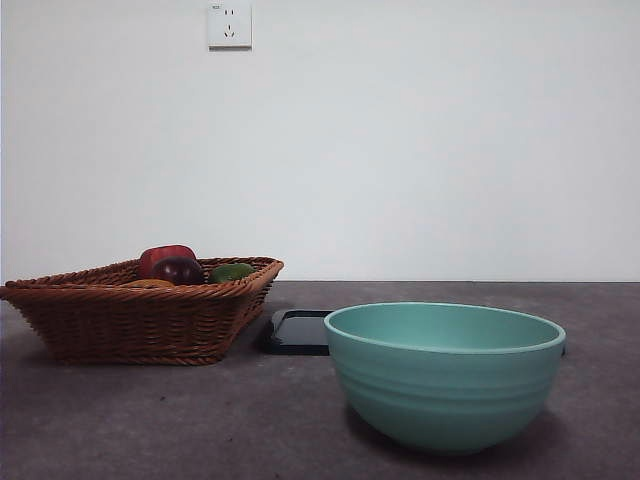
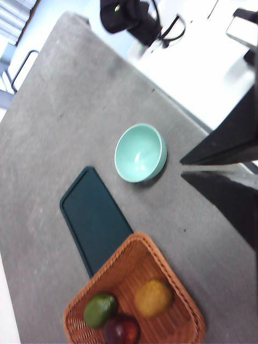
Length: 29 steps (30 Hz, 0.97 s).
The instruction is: Pick up the wifruite, put it on the bowl, pick up the plate, put it on desk
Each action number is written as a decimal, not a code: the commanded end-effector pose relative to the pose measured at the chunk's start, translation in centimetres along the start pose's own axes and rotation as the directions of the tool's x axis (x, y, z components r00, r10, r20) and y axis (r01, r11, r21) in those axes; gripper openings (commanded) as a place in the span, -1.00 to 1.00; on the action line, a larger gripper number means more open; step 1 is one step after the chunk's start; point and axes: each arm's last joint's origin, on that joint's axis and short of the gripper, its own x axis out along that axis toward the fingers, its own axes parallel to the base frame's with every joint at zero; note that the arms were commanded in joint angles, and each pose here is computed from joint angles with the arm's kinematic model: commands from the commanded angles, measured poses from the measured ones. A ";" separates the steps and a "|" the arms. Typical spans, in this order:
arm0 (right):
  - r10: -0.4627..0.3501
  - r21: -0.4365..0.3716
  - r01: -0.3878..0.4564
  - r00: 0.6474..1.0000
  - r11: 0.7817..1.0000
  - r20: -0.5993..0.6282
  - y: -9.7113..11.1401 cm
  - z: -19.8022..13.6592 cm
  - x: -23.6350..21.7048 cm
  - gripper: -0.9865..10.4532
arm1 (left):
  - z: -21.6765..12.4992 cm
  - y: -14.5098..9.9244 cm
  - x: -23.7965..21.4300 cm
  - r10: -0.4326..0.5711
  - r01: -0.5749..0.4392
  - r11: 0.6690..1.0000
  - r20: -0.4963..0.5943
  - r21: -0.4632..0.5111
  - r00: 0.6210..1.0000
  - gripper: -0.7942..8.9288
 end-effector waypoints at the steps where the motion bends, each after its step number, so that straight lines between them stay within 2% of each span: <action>1: 0.012 -0.016 -0.012 1.000 1.000 0.018 0.1 0.2 -0.4 -0.82 | 0.2 0.0 -0.2 0.038 -0.038 0.999 0.023 -0.016 0.999 -0.80; 5: 0.013 -0.016 -0.013 1.000 1.000 0.018 0.1 0.2 -0.4 -0.82 | 0.0 0.5 0.5 0.146 -0.143 0.987 0.028 -0.075 0.989 -0.80; 10: 0.012 -0.016 -0.012 1.000 1.000 0.018 0.1 0.2 -0.4 -0.82 | -0.8 2.3 2.5 0.279 -0.269 0.952 0.051 -0.148 0.959 -0.81; 13: 0.012 -0.016 -0.012 1.000 1.000 0.018 0.1 0.2 -0.4 -0.82 | -1.7 4.1 4.7 0.336 -0.314 0.936 0.134 -0.161 0.932 -0.80; 20: 0.012 -0.016 -0.012 1.000 1.000 0.018 0.1 0.2 -0.4 -0.82 | -6.9 7.3 9.4 0.399 -0.390 0.915 0.344 -0.098 0.850 -0.80; 22: 0.013 -0.016 -0.013 1.000 1.000 0.018 0.1 0.2 -0.4 -0.82 | -8.5 7.9 10.3 0.444 -0.436 0.893 0.372 -0.110 0.815 -0.81; 27: 0.012 -0.016 -0.012 1.000 1.000 0.018 0.1 0.2 -0.4 -0.82 | -12.5 9.0 12.0 0.612 -0.557 0.790 0.362 -0.255 0.703 -0.80; 29: 0.012 -0.016 -0.012 1.000 1.000 0.018 0.1 0.2 -0.4 -0.82 | -13.6 9.2 12.4 0.650 -0.582 0.760 0.343 -0.289 0.678 -0.80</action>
